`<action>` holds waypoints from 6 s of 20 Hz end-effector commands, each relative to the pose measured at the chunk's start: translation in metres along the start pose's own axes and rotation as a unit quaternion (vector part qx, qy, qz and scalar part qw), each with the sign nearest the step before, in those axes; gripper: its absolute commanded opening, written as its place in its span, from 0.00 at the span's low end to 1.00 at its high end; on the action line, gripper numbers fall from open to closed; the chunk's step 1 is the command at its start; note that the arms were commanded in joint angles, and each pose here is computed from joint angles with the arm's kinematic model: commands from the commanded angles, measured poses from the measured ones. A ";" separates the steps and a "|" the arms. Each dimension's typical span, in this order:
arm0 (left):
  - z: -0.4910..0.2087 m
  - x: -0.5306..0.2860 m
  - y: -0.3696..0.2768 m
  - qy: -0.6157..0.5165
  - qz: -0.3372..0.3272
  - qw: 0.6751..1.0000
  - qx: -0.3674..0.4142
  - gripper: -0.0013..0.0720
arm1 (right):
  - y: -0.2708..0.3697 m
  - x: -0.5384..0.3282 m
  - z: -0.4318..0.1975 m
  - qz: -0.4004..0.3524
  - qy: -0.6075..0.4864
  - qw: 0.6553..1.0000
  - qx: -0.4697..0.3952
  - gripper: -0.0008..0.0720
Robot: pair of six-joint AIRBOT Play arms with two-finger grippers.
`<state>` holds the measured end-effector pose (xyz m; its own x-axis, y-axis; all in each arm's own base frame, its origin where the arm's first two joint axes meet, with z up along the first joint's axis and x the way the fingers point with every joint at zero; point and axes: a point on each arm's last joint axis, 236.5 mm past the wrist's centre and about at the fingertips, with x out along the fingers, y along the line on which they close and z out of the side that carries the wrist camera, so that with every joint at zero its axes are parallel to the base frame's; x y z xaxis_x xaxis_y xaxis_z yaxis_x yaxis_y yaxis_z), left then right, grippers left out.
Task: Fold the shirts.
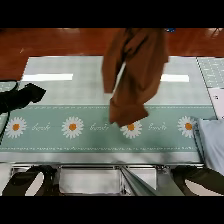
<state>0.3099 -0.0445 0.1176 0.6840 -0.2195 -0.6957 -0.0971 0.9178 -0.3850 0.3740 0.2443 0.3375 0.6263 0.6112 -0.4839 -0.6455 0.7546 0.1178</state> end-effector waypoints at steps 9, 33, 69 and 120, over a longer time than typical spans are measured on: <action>-0.050 0.024 0.012 0.067 0.008 0.998 -0.009 0.71 | -0.017 0.132 -0.337 -0.036 0.375 0.915 0.147 0.05; -0.179 0.149 -0.015 0.335 -0.117 0.920 -0.168 0.71 | -0.156 -0.003 -0.376 -0.119 0.161 0.851 0.485 0.57; -0.178 0.170 -0.059 0.324 -0.152 0.929 -0.096 0.04 | -0.057 0.191 -0.340 0.098 0.263 0.844 0.458 0.05; 0.060 0.169 -0.005 0.128 -0.119 0.983 -0.048 0.15 | -0.234 0.141 -0.272 -0.126 0.150 0.895 0.402 0.46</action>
<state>0.4580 -0.0459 0.0804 0.6104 -0.4465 -0.6543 0.0113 0.8309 -0.5564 0.4555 0.0871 0.0311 0.4823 0.3793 -0.7897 0.0380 0.8915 0.4514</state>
